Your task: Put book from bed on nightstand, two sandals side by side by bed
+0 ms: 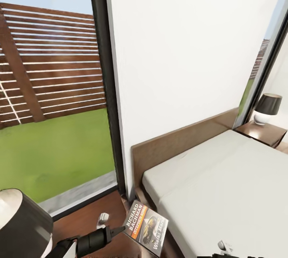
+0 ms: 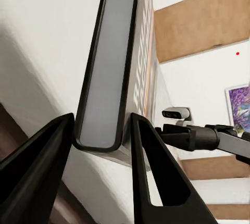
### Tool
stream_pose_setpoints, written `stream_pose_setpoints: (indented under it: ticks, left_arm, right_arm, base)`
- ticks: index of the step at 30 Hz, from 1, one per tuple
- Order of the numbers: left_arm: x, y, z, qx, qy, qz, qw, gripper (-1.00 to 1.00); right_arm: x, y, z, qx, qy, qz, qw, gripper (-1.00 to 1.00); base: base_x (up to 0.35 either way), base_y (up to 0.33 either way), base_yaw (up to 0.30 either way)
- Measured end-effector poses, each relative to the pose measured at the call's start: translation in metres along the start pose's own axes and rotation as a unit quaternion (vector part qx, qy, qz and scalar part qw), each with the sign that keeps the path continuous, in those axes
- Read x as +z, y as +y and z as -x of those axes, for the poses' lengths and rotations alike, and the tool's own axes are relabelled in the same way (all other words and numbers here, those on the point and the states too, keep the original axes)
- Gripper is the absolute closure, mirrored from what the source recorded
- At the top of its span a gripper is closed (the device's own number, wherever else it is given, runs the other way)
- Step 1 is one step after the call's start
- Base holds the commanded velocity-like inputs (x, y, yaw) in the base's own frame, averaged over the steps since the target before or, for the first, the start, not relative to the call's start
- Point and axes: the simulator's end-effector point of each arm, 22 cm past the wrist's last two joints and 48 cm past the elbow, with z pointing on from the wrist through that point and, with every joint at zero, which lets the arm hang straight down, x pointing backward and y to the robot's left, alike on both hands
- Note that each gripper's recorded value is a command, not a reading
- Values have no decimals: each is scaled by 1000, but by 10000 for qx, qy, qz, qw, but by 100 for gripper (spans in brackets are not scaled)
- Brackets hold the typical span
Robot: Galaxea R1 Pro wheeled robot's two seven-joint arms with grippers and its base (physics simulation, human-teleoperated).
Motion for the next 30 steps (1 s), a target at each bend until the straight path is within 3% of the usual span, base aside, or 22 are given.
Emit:
stream_pose_setpoints:
  ticks: [10,14,17,30]
  left_arm:
    - [0,1,-1,-18,5,6,10000,100]
    - [0,1,-1,-22,-3,4,10000,100]
    - [0,1,0,-24,-3,4,10000,100]
    - [0,1,-1,-24,-2,8,10000,100]
  right_arm:
    - [-3,-2,-2,4,51,7,10000,-100]
    - [-4,21,-3,-19,65,538,9985,-100]
    - [-5,30,-3,-20,63,733,9973,-100]
    - [-6,32,-2,-19,53,802,9968,-100]
  base:
    - [0,0,261]
    - [0,0,203]
    - [0,0,168]
    - [0,0,24]
